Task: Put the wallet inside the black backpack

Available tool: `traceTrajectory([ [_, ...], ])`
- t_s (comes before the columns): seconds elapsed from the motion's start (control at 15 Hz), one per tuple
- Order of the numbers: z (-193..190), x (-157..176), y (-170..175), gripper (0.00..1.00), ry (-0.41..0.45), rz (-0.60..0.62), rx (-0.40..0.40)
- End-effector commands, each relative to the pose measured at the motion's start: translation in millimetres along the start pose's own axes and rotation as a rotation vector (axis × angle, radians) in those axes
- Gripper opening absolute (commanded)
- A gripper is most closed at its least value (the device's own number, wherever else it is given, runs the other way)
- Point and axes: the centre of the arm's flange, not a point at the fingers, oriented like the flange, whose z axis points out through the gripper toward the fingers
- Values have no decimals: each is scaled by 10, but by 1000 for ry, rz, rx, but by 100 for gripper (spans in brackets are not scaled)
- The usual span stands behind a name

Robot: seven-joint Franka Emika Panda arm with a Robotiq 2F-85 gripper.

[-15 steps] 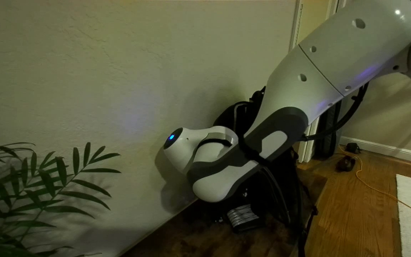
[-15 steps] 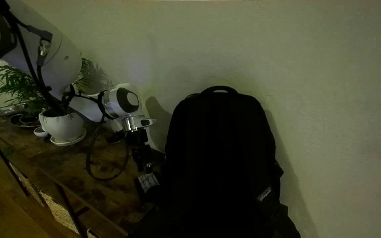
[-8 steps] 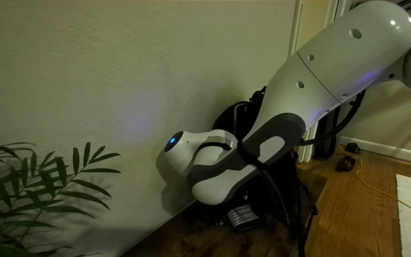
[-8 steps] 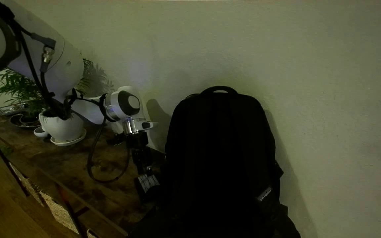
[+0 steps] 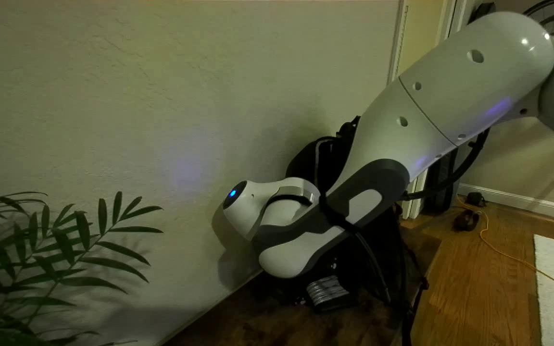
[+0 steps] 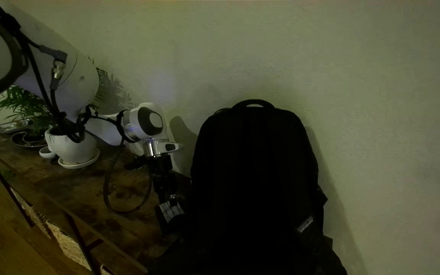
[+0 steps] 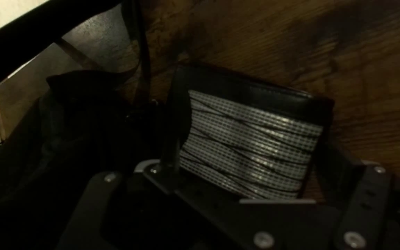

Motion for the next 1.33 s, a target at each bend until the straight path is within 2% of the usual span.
traceTrajectory([
  [0.0, 9, 111, 40, 100, -23, -15, -21],
  [1.27, 68, 169, -17, 100, -16, -38, -16],
])
